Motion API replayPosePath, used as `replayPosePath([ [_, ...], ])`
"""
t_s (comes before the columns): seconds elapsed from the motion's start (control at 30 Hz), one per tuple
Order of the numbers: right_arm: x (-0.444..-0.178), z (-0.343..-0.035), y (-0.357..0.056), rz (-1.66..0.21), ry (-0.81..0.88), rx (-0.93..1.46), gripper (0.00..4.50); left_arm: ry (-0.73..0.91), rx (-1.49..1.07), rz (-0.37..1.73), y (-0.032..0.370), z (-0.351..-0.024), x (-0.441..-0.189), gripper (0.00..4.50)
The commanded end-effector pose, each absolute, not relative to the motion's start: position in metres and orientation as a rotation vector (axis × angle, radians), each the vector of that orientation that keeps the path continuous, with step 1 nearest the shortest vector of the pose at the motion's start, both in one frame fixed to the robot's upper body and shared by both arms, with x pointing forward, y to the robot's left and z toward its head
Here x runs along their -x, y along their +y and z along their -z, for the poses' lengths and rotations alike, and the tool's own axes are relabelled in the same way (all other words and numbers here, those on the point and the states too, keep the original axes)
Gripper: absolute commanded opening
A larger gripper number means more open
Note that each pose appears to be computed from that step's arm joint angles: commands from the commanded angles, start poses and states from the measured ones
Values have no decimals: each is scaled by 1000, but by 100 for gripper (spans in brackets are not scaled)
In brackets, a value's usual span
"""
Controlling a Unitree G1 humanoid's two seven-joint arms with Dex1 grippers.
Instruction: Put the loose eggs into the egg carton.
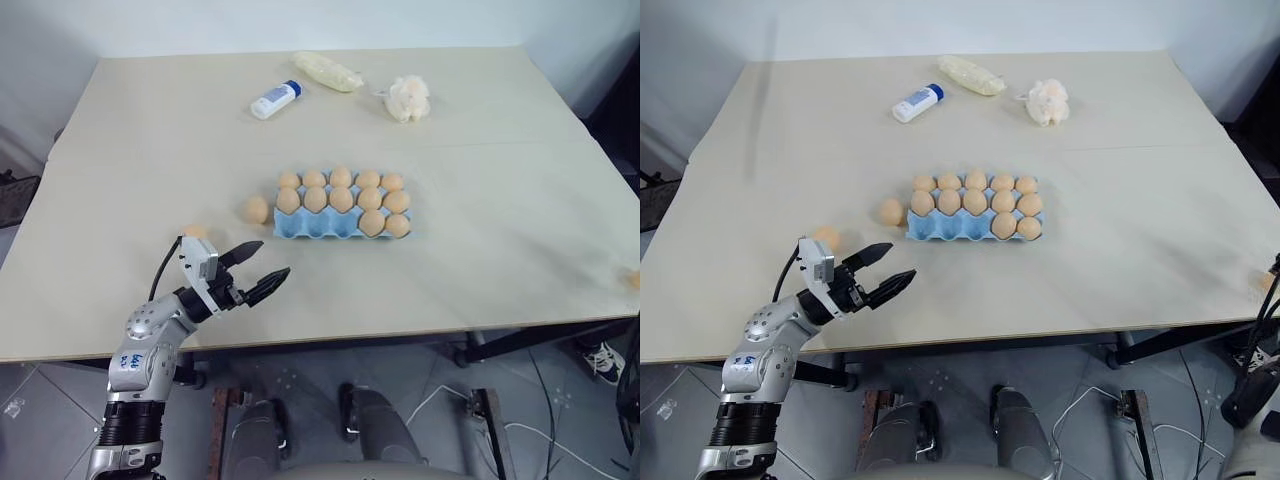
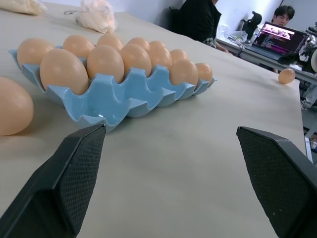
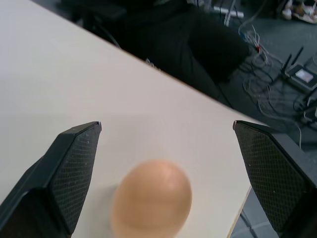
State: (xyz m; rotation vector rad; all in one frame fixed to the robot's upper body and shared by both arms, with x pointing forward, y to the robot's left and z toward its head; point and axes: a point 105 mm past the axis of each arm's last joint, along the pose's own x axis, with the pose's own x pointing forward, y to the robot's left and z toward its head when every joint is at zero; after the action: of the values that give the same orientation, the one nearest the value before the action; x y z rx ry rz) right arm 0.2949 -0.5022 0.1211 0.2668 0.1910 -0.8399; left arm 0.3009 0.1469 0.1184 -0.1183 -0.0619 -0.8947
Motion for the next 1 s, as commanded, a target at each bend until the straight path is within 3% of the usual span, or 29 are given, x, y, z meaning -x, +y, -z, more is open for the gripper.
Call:
replayPosePath([
  [0.03,-290,-147,-515,873,128,-245,448,-114,99,902,146,-131,-300,450],
  [1.0,-297,-128,-505,893,205,-331,448,-124,91,886,149,-133,-301,450],
])
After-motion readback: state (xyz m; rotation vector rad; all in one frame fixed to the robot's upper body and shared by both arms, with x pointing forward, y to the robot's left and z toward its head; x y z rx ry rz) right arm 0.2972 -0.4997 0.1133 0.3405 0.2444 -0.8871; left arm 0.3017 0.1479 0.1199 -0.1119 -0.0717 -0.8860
